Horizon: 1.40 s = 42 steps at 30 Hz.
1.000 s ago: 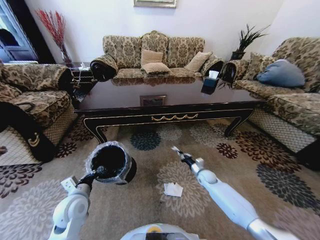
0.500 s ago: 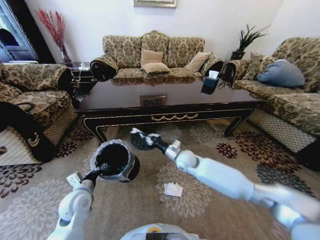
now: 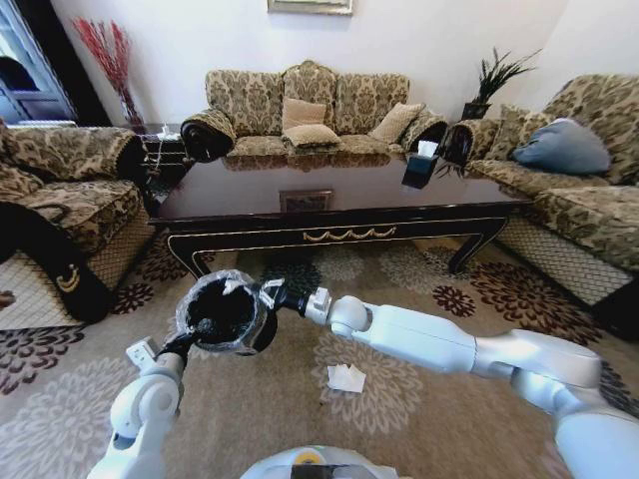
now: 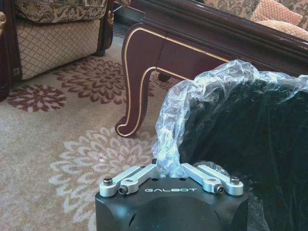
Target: Move to the front of the table and pick up the trash from the floor, then place it into the trash bin.
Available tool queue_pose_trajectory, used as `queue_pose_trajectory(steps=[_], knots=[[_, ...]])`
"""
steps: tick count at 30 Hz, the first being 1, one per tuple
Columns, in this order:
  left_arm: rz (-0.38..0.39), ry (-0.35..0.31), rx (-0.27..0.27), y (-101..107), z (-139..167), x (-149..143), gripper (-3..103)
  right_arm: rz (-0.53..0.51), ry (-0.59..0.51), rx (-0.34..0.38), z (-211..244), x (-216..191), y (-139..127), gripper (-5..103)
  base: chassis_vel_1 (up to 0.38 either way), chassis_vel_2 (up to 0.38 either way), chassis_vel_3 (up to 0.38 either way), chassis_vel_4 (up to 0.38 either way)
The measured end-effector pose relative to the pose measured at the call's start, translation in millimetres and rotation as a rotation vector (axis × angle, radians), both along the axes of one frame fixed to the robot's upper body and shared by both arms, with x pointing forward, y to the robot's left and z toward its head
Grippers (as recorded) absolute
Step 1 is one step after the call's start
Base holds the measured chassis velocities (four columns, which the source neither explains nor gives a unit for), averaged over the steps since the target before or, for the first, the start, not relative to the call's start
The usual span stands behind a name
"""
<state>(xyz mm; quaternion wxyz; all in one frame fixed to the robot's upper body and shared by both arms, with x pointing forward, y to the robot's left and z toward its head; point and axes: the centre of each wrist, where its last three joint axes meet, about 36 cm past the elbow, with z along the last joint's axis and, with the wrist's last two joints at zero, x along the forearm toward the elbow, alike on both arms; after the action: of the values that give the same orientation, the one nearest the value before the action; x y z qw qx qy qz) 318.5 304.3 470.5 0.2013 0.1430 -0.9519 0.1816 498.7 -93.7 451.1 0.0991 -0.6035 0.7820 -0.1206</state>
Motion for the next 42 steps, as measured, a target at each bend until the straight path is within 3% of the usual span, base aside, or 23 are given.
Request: queue_pose_trajectory(steps=[4, 8, 11, 18, 20, 24, 34, 42], knots=[[0.001, -0.004, -0.004, -0.9, 0.8, -0.4, 2, 0.019, -0.001, -0.01, -3.2, -3.3, 0.4, 18, 0.0, 0.0, 0.0, 0.0], [0.005, -0.012, -0.004, -0.7, 3.0, -1.4, 2, 0.015, -0.014, -0.023, -11.9, -6.3, 0.9, 40, 0.0, 0.0, 0.0, 0.0], [0.008, -0.012, -0.003, 0.0, 2.6, -2.0, 2, 0.011, -0.018, -0.027, -13.9, -6.5, -0.3, 45, 0.0, 0.0, 0.0, 0.0], [0.013, -0.009, -0.001, 1.7, 0.8, -2.8, 2, -0.017, -0.04, -0.032, -17.6, -3.3, -9.3, 78, 0.0, 0.0, 0.0, 0.0], [0.013, -0.007, 0.0, 1.9, 0.5, -2.7, 2, -0.024, -0.044, -0.032, -18.2, -2.9, -12.0, 78, 0.0, 0.0, 0.0, 0.0], [0.013, -0.001, -0.001, 2.6, -1.9, -2.0, 2, -0.043, -0.062, -0.03, -18.5, -1.4, -21.8, 97, 0.0, 0.0, 0.0, 0.0], [0.01, 0.001, -0.006, 1.2, -3.3, -0.8, 2, -0.071, -0.075, -0.033, -22.8, -0.9, -36.3, 100, 0.0, 0.0, 0.0, 0.0], [0.011, 0.0, -0.007, 1.2, -3.5, -0.9, 2, -0.062, -0.068, -0.031, -26.4, -2.9, -30.0, 100, 0.0, 0.0, 0.0, 0.0]])
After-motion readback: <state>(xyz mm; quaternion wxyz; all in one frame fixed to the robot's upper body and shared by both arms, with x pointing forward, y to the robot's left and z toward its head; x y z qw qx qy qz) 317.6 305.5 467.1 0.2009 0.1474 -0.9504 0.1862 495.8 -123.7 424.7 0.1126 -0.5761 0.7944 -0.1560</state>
